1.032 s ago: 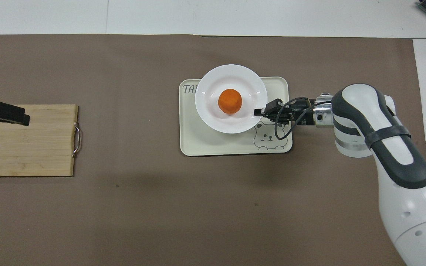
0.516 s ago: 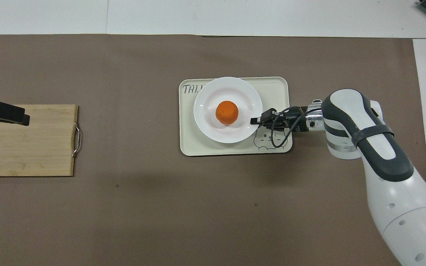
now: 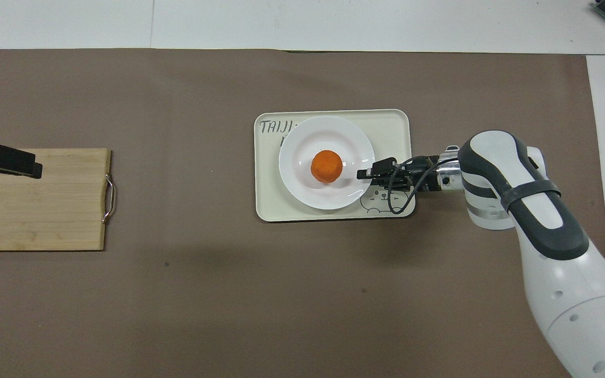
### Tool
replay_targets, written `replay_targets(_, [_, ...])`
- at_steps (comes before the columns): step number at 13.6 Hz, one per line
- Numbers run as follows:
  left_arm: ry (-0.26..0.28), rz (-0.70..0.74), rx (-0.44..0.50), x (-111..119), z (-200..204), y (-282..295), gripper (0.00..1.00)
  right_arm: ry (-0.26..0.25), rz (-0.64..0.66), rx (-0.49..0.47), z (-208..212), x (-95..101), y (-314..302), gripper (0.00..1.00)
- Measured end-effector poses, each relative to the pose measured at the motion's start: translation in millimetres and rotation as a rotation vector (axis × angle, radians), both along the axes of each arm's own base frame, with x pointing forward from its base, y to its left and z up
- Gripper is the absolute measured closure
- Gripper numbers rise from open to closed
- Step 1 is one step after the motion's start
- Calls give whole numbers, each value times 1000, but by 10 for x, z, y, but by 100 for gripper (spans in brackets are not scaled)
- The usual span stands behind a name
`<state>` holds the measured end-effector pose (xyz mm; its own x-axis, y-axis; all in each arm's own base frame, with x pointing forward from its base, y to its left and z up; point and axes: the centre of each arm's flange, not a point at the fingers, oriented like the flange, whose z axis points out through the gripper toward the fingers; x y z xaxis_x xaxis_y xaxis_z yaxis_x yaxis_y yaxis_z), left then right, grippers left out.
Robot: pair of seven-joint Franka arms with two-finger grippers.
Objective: Place orange and plate with both arms
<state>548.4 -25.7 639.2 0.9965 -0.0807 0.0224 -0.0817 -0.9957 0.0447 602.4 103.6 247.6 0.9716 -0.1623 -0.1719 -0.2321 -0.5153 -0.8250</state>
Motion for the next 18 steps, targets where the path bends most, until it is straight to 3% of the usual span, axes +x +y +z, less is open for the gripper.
replay_targets(4, [0,0,0,0,0,0,0,-26,69,-123,401,123,-138,7])
replay_targets(5, [0,0,0,0,0,0,0,-36,75,-149,502,147,-198,0])
replay_targets(10, [0,0,0,0,0,0,0,-77,102,-340,1011,184,-768,0])
replay_targets(15, [0,0,0,0,0,0,0,-45,79,-608,1813,59,-953,0])
replay_targets(18, [0,0,0,0,0,0,0,-13,85,-700,2274,-59,-972,0])
